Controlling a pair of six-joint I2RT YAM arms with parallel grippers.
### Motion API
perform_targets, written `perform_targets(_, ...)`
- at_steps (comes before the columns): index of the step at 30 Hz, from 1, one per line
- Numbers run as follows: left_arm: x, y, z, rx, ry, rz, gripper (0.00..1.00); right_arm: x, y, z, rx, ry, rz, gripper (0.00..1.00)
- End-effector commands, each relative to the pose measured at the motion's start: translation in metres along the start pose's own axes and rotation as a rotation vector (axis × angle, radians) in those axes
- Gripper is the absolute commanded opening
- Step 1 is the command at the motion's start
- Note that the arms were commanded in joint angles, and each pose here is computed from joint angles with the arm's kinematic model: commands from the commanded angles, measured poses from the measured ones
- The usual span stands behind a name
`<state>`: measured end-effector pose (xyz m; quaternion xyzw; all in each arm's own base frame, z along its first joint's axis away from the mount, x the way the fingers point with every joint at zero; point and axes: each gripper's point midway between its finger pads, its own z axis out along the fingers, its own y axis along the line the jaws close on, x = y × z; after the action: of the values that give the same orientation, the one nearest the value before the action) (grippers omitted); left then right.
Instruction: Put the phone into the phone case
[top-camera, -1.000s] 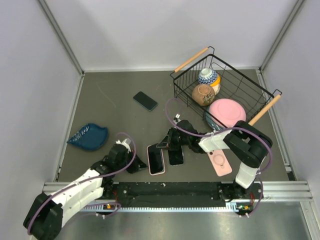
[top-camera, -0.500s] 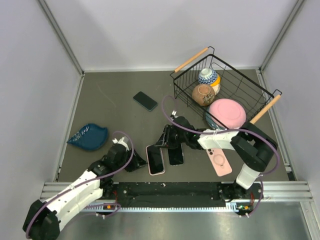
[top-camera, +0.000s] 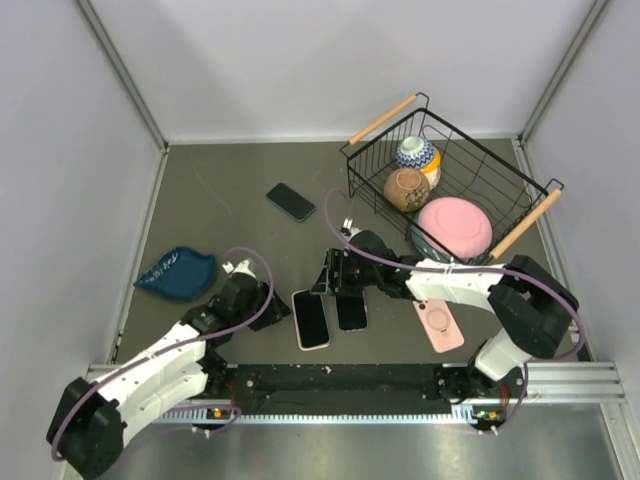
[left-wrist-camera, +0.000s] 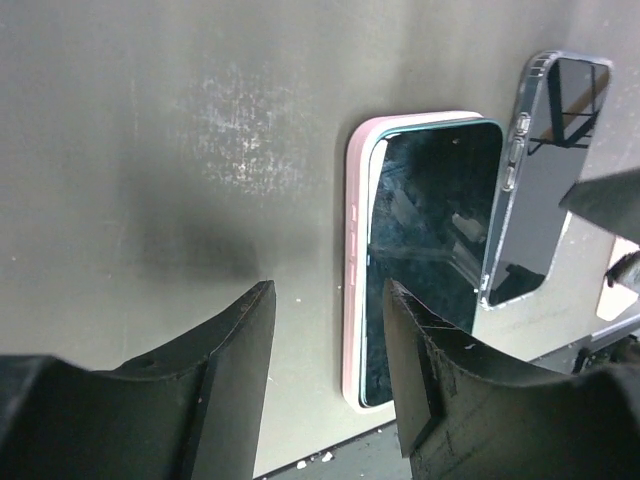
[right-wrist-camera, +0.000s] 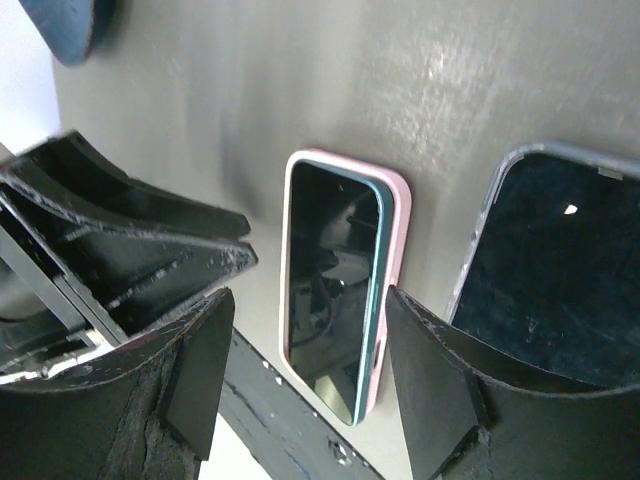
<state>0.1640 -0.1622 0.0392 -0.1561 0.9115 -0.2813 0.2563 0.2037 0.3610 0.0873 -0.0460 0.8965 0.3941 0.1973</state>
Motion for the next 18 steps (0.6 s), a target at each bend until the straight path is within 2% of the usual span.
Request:
perform_targets(1, -0.017, -0.021, 0.004, 0.044, -0.033, 0.044, 0.52, 0.018, 0.009, -0.002, -0.043, 0.035, -0.055, 0.62)
perform_targets(18, -0.011, -0.014, 0.020, 0.016, 0.022, 0.034, 0.48, 0.052, -0.011, 0.016, 0.033, 0.064, -0.072, 0.66)
